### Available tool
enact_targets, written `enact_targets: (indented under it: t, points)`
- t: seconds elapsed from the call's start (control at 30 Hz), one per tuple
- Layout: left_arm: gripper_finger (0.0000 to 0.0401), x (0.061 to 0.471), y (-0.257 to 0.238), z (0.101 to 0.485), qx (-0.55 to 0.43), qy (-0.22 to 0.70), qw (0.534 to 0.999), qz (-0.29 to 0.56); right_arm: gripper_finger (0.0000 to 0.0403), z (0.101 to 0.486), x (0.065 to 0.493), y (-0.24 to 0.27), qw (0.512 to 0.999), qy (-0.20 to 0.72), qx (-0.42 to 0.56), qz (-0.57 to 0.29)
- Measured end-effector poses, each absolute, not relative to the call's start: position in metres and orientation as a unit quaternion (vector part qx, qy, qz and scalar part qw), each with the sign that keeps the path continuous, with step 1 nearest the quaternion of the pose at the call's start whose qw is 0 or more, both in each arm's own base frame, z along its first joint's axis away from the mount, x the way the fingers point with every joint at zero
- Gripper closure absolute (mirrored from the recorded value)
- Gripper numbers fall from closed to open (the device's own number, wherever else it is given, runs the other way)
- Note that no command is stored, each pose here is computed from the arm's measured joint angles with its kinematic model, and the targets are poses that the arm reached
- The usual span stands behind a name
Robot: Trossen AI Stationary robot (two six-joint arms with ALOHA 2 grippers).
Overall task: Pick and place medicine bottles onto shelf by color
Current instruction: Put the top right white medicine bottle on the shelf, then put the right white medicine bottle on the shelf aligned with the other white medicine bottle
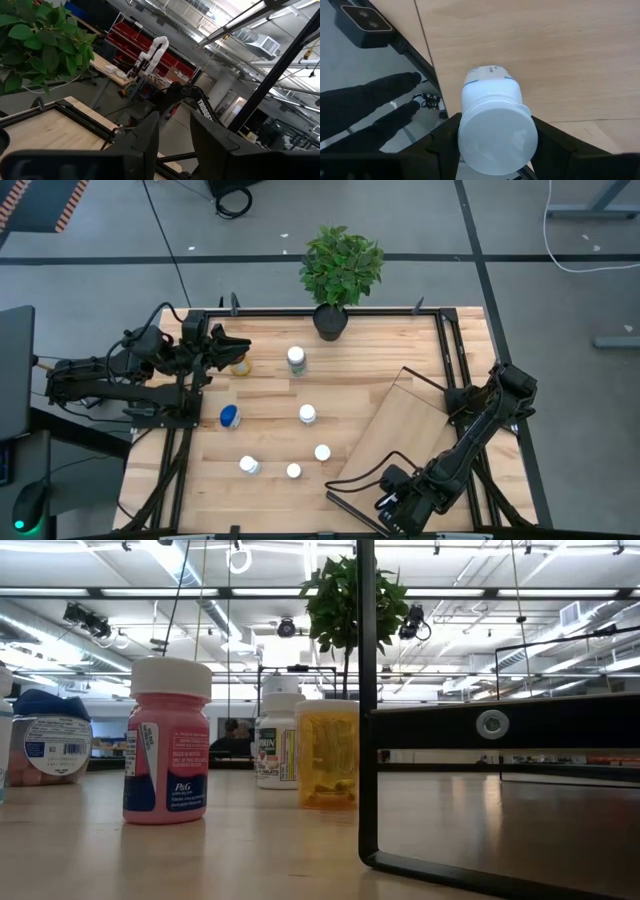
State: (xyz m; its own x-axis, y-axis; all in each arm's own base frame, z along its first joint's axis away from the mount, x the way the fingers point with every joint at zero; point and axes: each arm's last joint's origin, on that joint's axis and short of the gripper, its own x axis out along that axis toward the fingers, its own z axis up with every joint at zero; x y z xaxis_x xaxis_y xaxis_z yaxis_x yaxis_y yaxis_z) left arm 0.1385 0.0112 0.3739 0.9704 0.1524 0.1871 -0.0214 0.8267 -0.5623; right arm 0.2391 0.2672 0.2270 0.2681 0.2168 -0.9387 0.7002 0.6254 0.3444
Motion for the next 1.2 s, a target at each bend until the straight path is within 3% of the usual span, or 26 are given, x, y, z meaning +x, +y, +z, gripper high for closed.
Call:
enact_targets:
  t: [0.47, 1.2]
  points:
    - [0.0261, 0.139, 0.011, 0.374, -0.29, -0.112, 0.949, 0.046, 0.0127, 0.229, 0.241, 0.27, 0.688, 0.572, 0.414, -0.167]
    - [0.0212, 0.139, 0.013, 0.369, -0.291, -0.094, 0.949, 0.075, 0.0122, 0.268, 0.246, 0.276, 0.681, 0.566, 0.438, -0.156]
